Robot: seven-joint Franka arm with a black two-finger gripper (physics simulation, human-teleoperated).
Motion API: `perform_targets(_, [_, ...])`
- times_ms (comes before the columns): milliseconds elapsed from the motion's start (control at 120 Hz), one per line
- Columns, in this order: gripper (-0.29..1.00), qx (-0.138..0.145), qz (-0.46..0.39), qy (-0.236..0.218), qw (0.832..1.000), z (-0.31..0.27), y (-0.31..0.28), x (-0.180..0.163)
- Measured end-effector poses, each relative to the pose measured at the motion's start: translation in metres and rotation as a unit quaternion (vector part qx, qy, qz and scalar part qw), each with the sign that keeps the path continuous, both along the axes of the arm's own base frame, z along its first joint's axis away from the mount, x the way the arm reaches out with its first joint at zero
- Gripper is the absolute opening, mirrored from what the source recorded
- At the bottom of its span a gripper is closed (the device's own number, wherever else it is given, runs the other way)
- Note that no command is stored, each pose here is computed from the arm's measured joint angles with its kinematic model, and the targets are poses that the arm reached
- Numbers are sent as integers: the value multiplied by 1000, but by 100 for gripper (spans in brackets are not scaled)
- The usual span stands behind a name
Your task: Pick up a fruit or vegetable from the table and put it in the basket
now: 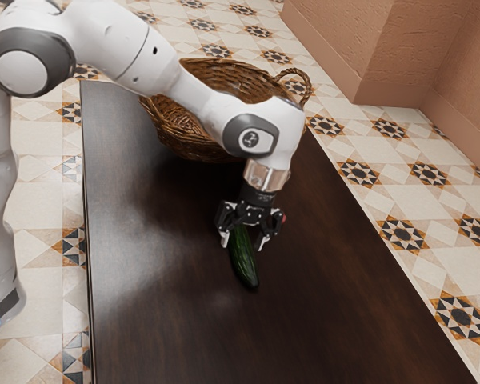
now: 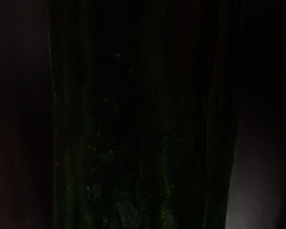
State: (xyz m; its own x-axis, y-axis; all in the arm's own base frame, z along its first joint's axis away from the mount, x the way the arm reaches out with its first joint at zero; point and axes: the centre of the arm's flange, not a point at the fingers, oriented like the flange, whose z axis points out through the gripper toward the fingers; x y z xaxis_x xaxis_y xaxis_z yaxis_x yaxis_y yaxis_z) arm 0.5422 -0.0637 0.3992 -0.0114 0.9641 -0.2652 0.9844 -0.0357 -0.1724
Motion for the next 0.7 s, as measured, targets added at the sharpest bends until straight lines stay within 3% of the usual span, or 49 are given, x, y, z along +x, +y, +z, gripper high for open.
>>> perform_targets(83, [55,-1,-2,1,1000,-1,-2,2])
perform_targets(217, [36,1,-12,2,1000,-2,-1,3])
perform_targets(433, [18,0,-27,6,1000,-2,-2,2])
perform_targets(625, [12,0,-36,-1,999,7,-4,3])
perform_targets(700, [16,0,-38,-9,999,12,-4,7])
